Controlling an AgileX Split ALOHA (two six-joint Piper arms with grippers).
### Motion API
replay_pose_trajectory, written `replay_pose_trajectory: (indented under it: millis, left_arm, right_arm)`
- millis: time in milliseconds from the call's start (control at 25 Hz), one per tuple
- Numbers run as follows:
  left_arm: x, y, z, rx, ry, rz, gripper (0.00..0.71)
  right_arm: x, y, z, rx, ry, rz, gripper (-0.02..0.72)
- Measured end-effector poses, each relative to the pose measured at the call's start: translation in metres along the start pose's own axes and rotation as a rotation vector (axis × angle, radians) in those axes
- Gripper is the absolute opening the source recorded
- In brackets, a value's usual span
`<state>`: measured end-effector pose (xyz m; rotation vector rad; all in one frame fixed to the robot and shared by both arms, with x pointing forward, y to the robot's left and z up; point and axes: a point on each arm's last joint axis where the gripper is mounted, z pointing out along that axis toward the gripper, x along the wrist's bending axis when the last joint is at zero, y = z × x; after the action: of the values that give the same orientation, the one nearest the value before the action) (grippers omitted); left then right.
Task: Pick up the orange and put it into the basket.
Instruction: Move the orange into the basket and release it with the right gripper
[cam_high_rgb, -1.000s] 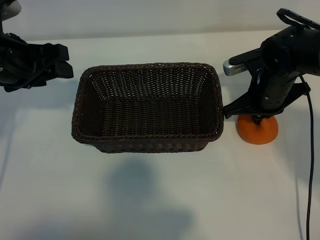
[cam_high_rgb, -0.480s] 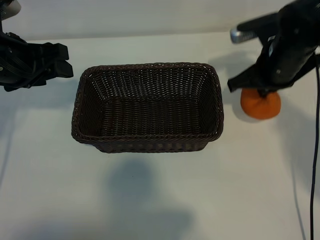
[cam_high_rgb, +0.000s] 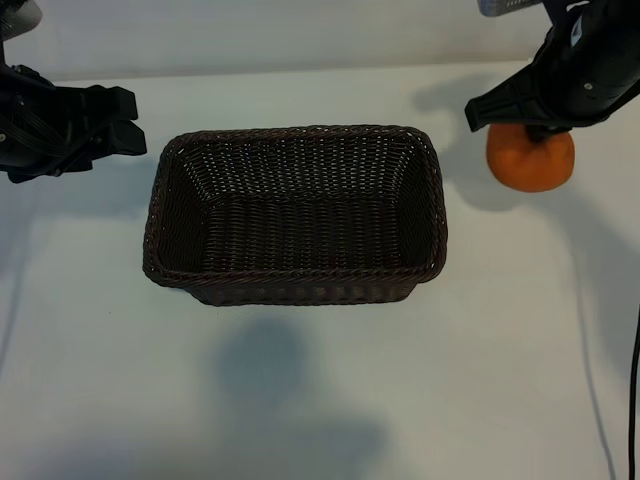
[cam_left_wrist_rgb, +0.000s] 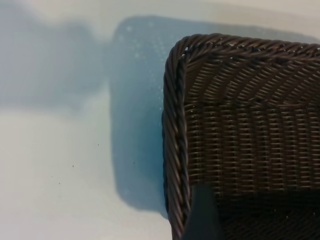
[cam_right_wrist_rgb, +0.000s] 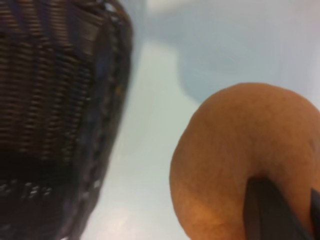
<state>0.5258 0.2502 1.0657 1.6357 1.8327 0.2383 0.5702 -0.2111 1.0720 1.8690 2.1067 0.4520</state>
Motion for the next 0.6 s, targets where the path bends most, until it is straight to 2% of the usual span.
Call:
replay_pose_trajectory:
  millis: [160, 440, 600]
  left_arm:
    - [0.000, 0.000, 0.000, -0.001, 0.000, 0.000, 0.590]
    - [0.000, 0.000, 0.000, -0.002, 0.000, 0.000, 0.589]
    - [0.000, 0.000, 0.000, -0.002, 0.000, 0.000, 0.589]
  right_arm:
    - [0.006, -0.001, -0.003, 0.006, 0.073, 0.004, 0.065]
    - [0.014, -0.001, -0.005, 0.005, 0.146, -0.014, 0.065]
    - [0.029, -0.003, -0.006, -0.009, 0.171, -0.063, 0.065]
